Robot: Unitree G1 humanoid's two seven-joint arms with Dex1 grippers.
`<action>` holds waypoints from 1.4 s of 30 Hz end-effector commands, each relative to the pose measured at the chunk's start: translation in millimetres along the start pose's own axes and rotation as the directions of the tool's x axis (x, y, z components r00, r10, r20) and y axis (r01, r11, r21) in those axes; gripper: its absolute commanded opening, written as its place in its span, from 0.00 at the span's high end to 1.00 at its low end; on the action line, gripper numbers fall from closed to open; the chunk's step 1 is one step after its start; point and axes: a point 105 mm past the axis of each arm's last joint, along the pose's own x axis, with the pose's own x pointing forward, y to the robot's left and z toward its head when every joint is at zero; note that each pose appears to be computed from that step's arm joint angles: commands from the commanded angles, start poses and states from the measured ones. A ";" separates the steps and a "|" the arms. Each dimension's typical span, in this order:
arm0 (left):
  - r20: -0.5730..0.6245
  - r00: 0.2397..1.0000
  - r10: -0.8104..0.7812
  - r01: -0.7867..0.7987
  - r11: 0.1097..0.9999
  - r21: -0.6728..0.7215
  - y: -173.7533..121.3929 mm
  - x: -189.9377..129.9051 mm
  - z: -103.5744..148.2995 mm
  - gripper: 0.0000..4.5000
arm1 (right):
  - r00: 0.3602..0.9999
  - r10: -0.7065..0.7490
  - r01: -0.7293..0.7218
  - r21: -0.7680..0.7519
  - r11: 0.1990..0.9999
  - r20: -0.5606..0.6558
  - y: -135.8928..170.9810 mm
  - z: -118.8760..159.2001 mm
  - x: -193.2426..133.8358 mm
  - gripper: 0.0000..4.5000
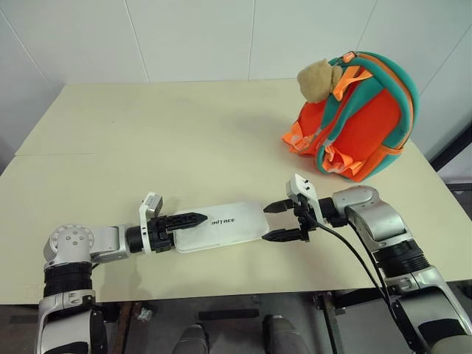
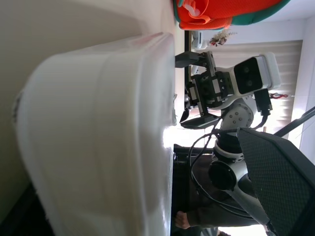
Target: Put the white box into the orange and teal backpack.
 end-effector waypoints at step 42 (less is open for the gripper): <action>0.207 0.978 -0.024 -0.015 0.983 0.184 -14.2 -24.4 19.6 0.70 | 0.335 -0.886 0.813 0.377 0.444 0.322 -154.3 75.3 -118.2 0.09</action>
